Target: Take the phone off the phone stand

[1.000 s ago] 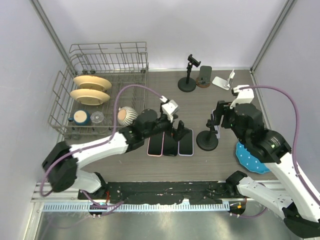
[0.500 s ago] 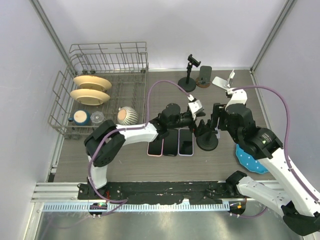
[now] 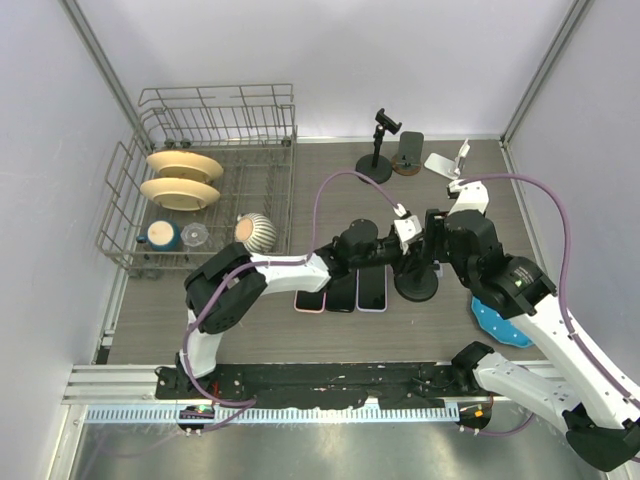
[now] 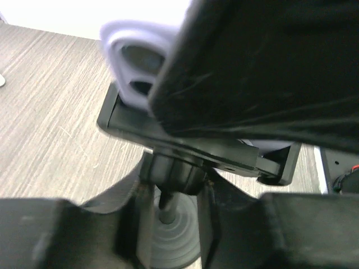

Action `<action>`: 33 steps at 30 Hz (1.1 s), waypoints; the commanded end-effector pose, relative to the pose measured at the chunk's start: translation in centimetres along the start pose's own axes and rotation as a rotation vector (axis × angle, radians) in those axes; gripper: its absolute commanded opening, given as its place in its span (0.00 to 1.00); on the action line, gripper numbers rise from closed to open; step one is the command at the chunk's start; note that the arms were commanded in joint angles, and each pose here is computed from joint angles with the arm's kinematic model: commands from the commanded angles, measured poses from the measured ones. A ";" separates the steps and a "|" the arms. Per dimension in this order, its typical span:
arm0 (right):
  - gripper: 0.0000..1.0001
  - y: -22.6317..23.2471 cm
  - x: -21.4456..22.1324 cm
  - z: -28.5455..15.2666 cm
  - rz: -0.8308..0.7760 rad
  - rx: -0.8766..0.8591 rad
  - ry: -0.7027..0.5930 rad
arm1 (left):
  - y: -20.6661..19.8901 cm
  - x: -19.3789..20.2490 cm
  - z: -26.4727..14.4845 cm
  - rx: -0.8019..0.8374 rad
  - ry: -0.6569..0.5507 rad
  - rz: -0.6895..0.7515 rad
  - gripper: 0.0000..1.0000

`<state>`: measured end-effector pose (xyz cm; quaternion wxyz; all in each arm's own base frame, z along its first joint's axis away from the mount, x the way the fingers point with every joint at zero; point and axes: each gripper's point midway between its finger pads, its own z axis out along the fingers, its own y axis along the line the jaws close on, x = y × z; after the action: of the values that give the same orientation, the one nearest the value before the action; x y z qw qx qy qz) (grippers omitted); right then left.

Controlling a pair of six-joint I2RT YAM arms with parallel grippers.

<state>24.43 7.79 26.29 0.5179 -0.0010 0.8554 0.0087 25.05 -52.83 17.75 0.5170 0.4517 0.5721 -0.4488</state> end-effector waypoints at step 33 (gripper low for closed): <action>0.46 -1.2 0.9 2.0 -0.159 0.033 -0.120 | -1.9 -3.5 -1.2 -0.114 -0.162 -0.023 0.00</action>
<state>25.03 7.17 24.22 0.5581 -0.0639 0.8269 -0.0262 23.72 -52.51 17.40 0.5549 0.3911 0.5932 -0.4327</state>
